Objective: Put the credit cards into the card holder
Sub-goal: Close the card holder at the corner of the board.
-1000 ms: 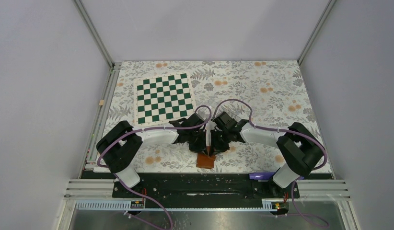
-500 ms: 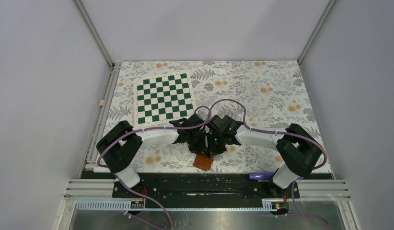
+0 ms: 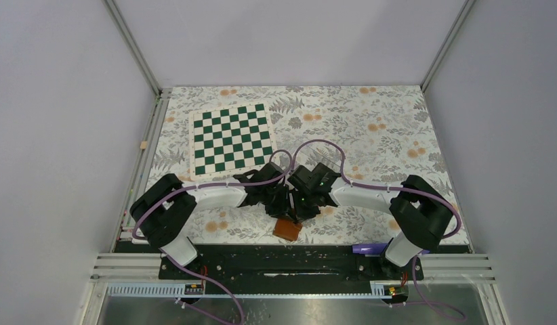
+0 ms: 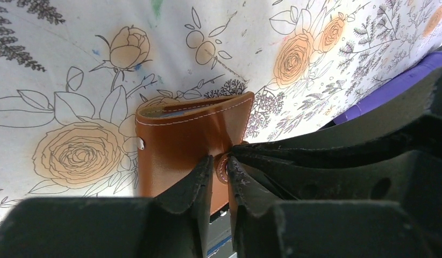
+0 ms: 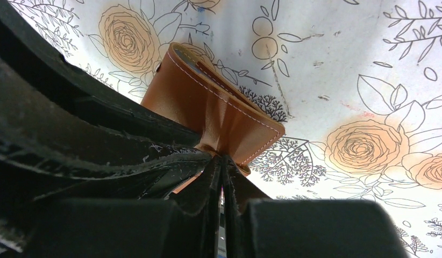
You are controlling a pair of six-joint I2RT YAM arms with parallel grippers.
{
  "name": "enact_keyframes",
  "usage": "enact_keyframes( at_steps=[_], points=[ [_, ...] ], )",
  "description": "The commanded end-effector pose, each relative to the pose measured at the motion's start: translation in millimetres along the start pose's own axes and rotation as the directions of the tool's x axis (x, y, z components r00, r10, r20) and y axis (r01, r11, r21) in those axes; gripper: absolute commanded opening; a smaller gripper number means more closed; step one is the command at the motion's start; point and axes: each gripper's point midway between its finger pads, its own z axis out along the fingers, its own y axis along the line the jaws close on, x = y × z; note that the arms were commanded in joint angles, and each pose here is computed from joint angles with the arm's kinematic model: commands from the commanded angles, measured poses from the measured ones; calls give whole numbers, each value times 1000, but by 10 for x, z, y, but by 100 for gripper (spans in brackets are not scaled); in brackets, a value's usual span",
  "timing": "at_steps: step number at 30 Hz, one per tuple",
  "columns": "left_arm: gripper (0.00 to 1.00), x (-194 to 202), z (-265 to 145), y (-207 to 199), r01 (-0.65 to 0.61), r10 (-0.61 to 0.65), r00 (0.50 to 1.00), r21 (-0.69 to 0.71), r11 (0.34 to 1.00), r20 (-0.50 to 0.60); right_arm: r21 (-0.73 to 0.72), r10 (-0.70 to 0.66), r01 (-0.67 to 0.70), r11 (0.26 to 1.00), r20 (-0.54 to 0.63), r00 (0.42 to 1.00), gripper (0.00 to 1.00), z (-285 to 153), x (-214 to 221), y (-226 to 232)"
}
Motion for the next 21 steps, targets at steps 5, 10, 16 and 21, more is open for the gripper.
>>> enact_keyframes(
  at_steps=[5,10,16,21],
  points=[
    [15,18,-22,-63,18,-18,1000,56,998,5,59,-24,28,998,-78,997,9,124,237,-112],
    [13,51,1,-124,34,-32,999,91,995,-24,52,-25,29,998,-82,996,9,125,233,-92],
    [15,116,-11,3,43,-42,998,29,999,-44,42,-26,29,999,-84,996,10,129,221,-62],
    [14,125,-5,33,43,-43,998,16,999,-48,41,-27,31,999,-86,996,10,131,220,-57]
  ],
)
